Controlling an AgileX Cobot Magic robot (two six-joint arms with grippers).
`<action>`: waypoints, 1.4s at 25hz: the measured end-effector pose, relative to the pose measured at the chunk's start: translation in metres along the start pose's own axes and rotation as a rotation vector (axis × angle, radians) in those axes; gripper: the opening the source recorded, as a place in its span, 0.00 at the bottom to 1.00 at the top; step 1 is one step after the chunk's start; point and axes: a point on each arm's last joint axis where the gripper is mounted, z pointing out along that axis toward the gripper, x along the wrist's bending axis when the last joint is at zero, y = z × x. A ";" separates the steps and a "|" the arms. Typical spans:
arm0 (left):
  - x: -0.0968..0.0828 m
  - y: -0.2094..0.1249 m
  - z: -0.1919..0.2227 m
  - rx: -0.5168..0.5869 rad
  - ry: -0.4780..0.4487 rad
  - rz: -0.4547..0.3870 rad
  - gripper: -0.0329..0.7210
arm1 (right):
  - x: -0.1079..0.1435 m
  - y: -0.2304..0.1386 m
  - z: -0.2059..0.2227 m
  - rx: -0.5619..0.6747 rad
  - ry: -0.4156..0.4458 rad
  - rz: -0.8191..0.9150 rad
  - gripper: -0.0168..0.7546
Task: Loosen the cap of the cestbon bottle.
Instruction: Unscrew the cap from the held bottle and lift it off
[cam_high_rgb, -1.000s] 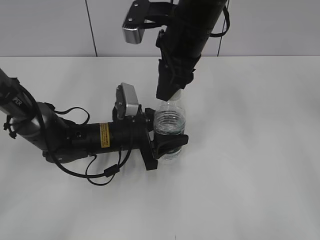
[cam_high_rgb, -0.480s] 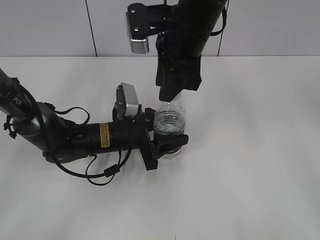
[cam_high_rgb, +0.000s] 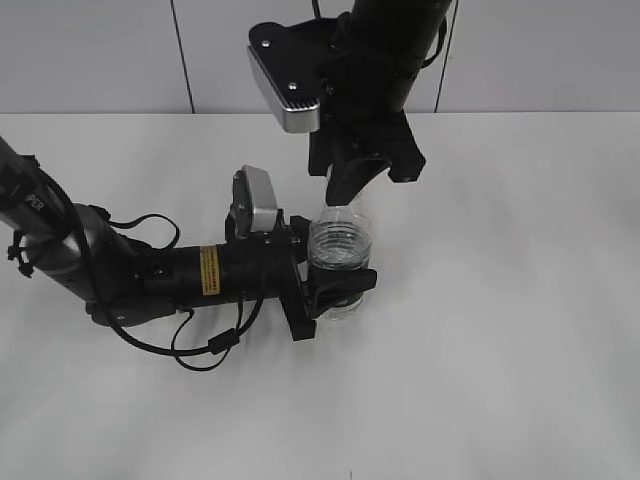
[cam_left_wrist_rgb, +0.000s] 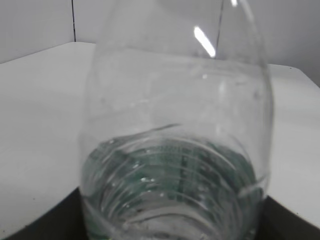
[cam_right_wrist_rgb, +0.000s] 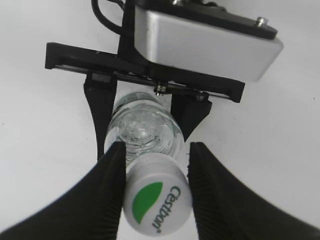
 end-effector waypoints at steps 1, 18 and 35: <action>0.000 0.000 0.000 0.000 0.000 0.000 0.58 | 0.000 0.000 0.000 0.001 0.000 -0.005 0.40; 0.000 0.000 0.000 -0.001 -0.003 0.001 0.58 | -0.001 -0.001 0.000 0.013 -0.014 0.220 0.72; -0.001 0.000 0.000 0.000 -0.006 0.002 0.58 | -0.006 0.013 -0.045 -0.102 -0.111 0.920 0.80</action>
